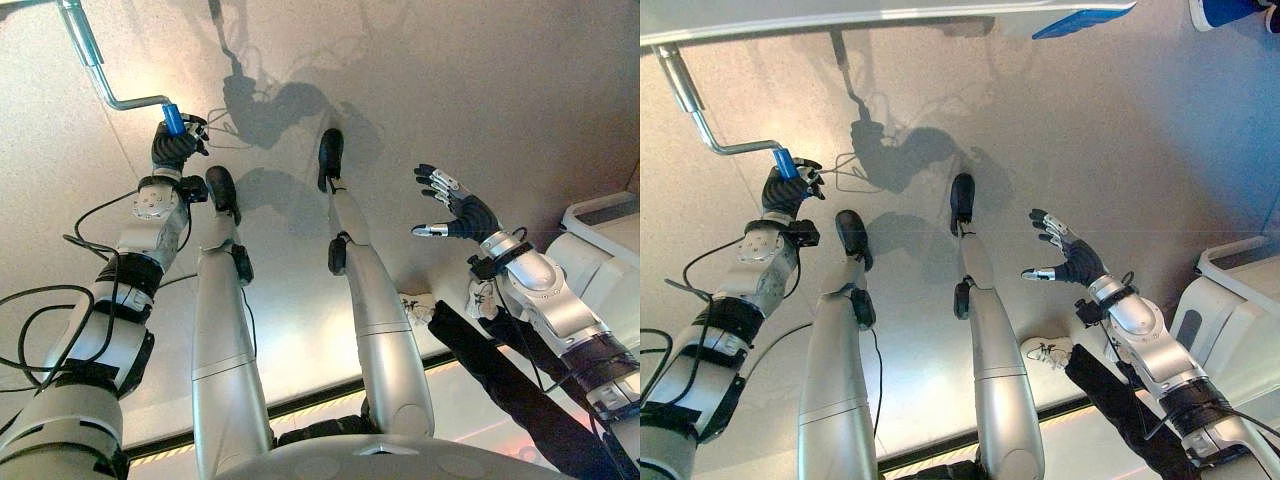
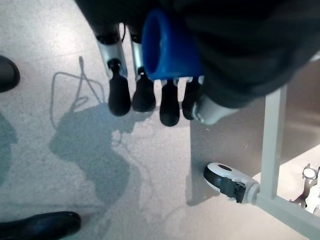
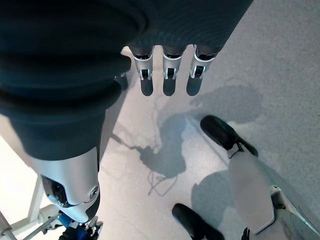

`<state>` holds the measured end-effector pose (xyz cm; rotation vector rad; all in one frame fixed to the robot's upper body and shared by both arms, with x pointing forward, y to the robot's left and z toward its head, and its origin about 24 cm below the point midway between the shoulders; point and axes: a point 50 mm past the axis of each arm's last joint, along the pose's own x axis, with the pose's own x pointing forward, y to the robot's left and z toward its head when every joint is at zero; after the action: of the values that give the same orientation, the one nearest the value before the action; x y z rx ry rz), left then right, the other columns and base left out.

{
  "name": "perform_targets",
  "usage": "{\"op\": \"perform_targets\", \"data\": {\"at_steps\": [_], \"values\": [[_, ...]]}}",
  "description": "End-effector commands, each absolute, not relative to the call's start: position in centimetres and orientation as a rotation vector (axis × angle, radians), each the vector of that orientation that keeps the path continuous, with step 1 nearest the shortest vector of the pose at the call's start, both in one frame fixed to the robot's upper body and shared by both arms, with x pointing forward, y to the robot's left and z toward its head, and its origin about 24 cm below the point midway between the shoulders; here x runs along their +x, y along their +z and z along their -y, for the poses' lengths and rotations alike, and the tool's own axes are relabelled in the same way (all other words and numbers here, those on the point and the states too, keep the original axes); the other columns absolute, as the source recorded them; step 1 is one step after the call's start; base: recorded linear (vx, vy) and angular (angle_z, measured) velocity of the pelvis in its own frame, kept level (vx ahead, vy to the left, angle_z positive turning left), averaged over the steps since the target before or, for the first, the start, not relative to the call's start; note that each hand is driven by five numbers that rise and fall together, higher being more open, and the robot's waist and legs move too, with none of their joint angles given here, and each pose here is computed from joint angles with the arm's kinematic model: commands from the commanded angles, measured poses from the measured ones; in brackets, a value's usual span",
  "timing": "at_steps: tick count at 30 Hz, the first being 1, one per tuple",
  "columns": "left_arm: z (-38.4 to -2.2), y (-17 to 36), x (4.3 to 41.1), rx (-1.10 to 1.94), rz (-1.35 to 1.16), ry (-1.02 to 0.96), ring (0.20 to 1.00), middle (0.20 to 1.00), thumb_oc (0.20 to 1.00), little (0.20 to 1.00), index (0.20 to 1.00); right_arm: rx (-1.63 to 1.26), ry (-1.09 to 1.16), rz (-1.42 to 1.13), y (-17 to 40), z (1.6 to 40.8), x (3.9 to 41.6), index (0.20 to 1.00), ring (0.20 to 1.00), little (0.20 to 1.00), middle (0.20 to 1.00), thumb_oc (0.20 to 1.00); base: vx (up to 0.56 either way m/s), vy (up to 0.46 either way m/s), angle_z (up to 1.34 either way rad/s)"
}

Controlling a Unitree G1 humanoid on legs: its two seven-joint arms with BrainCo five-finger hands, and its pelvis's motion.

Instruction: Raise the hospital bed

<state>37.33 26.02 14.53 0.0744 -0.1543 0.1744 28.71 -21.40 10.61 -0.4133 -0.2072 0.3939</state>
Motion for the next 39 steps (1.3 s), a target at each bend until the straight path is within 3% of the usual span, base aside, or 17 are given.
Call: {"op": "perform_targets", "data": {"at_steps": [1, 2, 3, 4, 25, 31, 34, 39], "values": [[-23.9, 15.1, 38.1, 0.126, 0.176, 0.106, 0.416, 0.416, 0.416, 0.416, 0.416, -0.434, 0.425, 0.213, 11.1, 21.3, 28.7, 1.000, 1.000, 1.000, 1.000, 1.000, 0.00, 0.000, 0.00], [-23.9, 15.1, 38.1, 0.126, 0.176, 0.106, 0.507, 0.507, 0.507, 0.507, 0.507, -0.434, 0.425, 0.213, 11.1, 21.3, 28.7, 1.000, 1.000, 1.000, 1.000, 1.000, -0.03, -0.039, -0.01], [-23.8, 14.8, 38.0, 0.120, 0.168, 0.103, 0.884, 0.884, 0.884, 0.884, 0.884, -0.436, 0.426, 0.207, 11.0, 21.3, 28.7, 1.000, 1.000, 1.000, 1.000, 1.000, -0.03, -0.029, 0.00], [-23.7, 14.5, 38.0, 0.117, 0.162, 0.101, 1.000, 1.000, 1.000, 1.000, 1.000, -0.434, 0.422, 0.205, 10.9, 21.4, 28.7, 1.000, 1.000, 1.000, 1.000, 1.000, -0.03, -0.029, 0.00], [-23.4, 6.2, 35.4, 0.145, -0.103, 0.064, 1.000, 1.000, 1.000, 1.000, 1.000, -0.412, 0.401, 0.068, 7.3, 21.8, 27.7, 1.000, 1.000, 1.000, 1.000, 1.000, -0.05, -0.024, -0.01], [-24.1, 1.4, 32.8, 0.191, -0.271, 0.073, 1.000, 1.000, 1.000, 1.000, 1.000, -0.385, 0.393, -0.009, 5.1, 21.6, 27.2, 1.000, 1.000, 1.000, 1.000, 1.000, 0.01, 0.000, -0.01], [-24.7, -4.3, 28.6, 0.219, -0.495, 0.095, 1.000, 1.000, 1.000, 1.000, 1.000, -0.357, 0.362, -0.120, 2.0, 21.2, 26.9, 1.000, 1.000, 1.000, 1.000, 1.000, 0.09, 0.003, -0.03], [-24.7, -8.0, 24.8, 0.224, -0.657, 0.085, 1.000, 1.000, 1.000, 1.000, 1.000, -0.345, 0.321, -0.241, -0.9, 21.4, 26.2, 1.000, 1.000, 1.000, 1.000, 1.000, 0.08, 0.003, -0.04]]}}
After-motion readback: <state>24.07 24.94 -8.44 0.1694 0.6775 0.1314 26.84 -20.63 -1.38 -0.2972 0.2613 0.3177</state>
